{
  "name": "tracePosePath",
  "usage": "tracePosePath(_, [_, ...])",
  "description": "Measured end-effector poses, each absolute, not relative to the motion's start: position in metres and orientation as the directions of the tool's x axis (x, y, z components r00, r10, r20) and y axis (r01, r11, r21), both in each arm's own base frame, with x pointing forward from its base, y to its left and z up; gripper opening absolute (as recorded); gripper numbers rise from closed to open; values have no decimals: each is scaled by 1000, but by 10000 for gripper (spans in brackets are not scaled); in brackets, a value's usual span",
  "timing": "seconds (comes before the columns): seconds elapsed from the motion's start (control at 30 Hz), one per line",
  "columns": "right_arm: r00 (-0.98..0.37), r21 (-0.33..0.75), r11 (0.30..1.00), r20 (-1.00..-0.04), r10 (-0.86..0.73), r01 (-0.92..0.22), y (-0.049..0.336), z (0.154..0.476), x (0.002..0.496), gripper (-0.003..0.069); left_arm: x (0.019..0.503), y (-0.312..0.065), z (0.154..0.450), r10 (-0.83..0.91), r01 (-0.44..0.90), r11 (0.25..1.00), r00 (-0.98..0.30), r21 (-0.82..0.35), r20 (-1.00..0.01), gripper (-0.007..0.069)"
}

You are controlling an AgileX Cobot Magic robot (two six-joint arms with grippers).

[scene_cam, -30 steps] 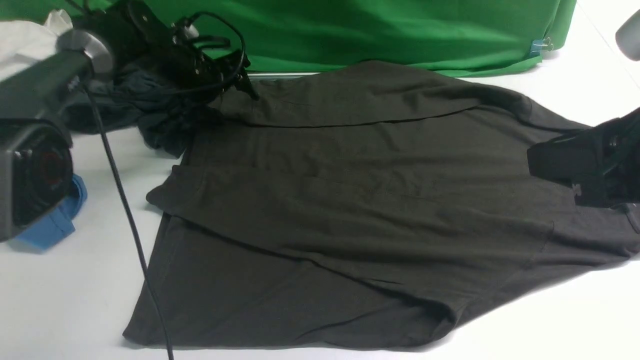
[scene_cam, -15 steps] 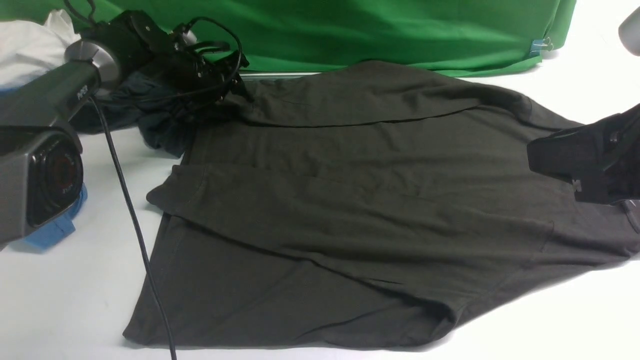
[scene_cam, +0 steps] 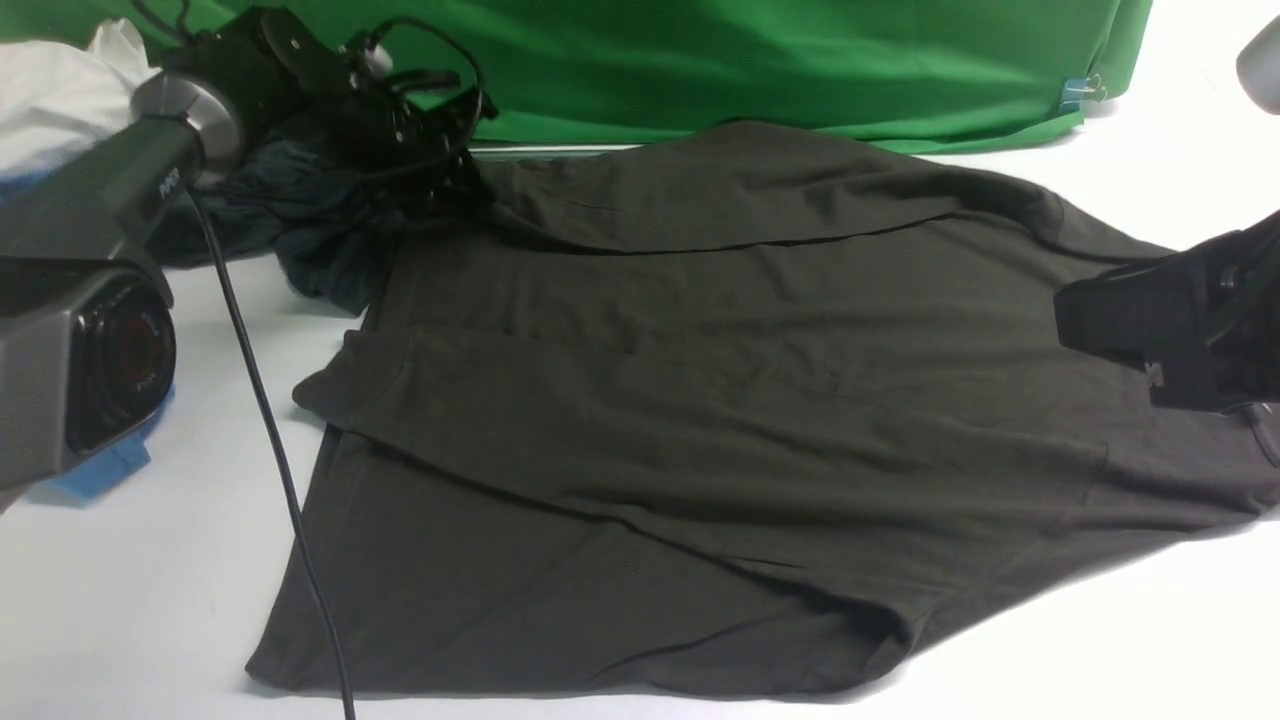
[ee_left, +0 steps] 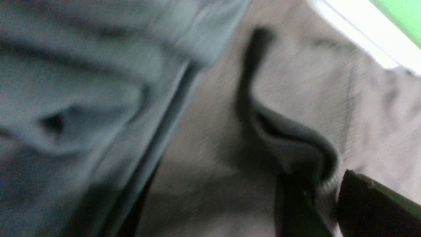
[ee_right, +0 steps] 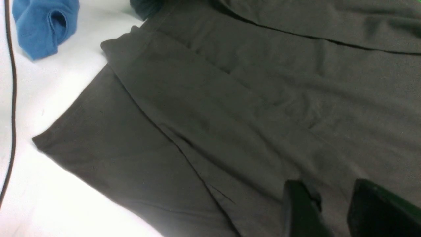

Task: Fold a long-sleeved shirt on a white desktop.
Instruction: 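Grab the top left corner of the dark shirt with the left gripper, then fold the left side of the dark shirt inward over its body with the left gripper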

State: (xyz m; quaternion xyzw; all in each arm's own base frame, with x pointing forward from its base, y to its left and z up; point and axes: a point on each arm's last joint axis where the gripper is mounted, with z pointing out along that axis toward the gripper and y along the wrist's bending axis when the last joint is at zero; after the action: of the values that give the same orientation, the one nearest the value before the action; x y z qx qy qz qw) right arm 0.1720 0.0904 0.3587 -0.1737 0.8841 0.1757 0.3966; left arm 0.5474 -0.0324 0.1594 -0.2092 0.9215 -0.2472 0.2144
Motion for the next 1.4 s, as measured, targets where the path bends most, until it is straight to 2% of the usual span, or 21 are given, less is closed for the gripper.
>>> tracePosePath(0.13, [-627, 173, 878, -760, -170, -447, 90, 358, 172, 244, 545, -33, 158, -481, -283, 794, -834, -538, -270, 312])
tracePosePath(0.17, [-627, 173, 878, -760, -170, -447, 90, 358, 172, 244, 545, -33, 158, -481, -284, 794, -835, -538, -269, 312])
tracePosePath(0.3, [-634, 174, 877, -753, -174, -447, 90, 358, 171, 244, 546, -33, 158, -485, -285, 792, -831, -540, -273, 421])
tracePosePath(0.47, [-642, 177, 878, -746, -175, -445, 90, 357, 171, 244, 548, -32, 155, -492, -284, 790, -822, -543, -286, 443])
tracePosePath(0.57, [-643, 178, 878, -745, -176, -445, 90, 357, 170, 244, 548, -32, 153, -493, -286, 789, -822, -544, -284, 417])
tracePosePath(0.83, [-644, 181, 877, -745, -174, -445, 90, 357, 170, 244, 548, -32, 150, -490, -287, 791, -826, -541, -277, 232])
tracePosePath(1.07, [-644, 181, 877, -745, -174, -445, 90, 357, 170, 244, 547, -32, 150, -489, -288, 790, -828, -541, -274, 139])
tracePosePath(1.2, [-644, 181, 877, -745, -174, -445, 90, 357, 170, 244, 546, -31, 170, -469, -252, 804, -825, -538, -314, 99])
tracePosePath(1.4, [-644, 177, 876, -744, -180, -449, 90, 357, 170, 244, 534, -33, 210, -370, -148, 845, -856, -514, -361, 92])
